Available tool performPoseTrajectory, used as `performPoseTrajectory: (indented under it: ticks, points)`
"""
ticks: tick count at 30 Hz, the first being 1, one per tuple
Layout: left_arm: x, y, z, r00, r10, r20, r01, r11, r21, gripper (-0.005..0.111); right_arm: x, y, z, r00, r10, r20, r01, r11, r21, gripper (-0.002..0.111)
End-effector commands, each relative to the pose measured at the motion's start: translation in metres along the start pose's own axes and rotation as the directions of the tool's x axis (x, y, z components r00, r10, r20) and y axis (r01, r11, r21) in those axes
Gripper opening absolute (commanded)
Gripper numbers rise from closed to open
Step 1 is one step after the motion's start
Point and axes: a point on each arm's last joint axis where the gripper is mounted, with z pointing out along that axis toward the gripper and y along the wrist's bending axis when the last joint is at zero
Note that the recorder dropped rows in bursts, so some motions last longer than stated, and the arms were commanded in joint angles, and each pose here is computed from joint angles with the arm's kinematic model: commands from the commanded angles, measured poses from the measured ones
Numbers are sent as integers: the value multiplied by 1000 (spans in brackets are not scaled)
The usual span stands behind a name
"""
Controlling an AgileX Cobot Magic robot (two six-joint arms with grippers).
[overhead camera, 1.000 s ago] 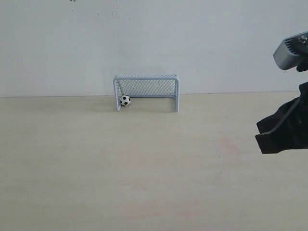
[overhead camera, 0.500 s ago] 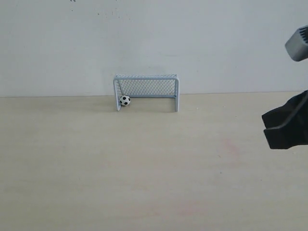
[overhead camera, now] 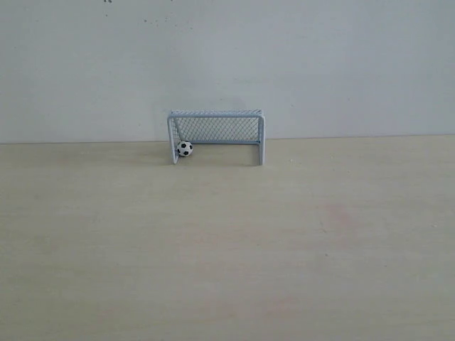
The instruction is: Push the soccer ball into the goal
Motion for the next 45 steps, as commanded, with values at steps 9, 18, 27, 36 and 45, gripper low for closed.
performPoseTrajectory:
  ticks: [9, 18, 27, 36, 45]
  points:
    - [1, 0, 0, 1000, 7, 3, -7, 1000, -4, 4, 78, -6, -13, 998, -2, 66, -11, 981, 192, 0]
    - [1, 0, 0, 1000, 7, 3, -7, 1000, -4, 4, 144, -7, -12, 994, 10, 112, -46, 944, 327, 0]
    - [1, 0, 0, 1000, 7, 3, -7, 1000, -4, 4, 191, -3, -2, 988, 145, 53, -154, 934, 323, 0]
    - [1, 0, 0, 1000, 7, 3, -7, 1000, -4, 4, 196, 3, -9, 987, 154, 41, -159, 941, 300, 0]
    - [1, 0, 0, 1000, 7, 3, -7, 1000, -4, 4, 198, -3, -11, 972, 228, 65, -235, 893, 384, 0]
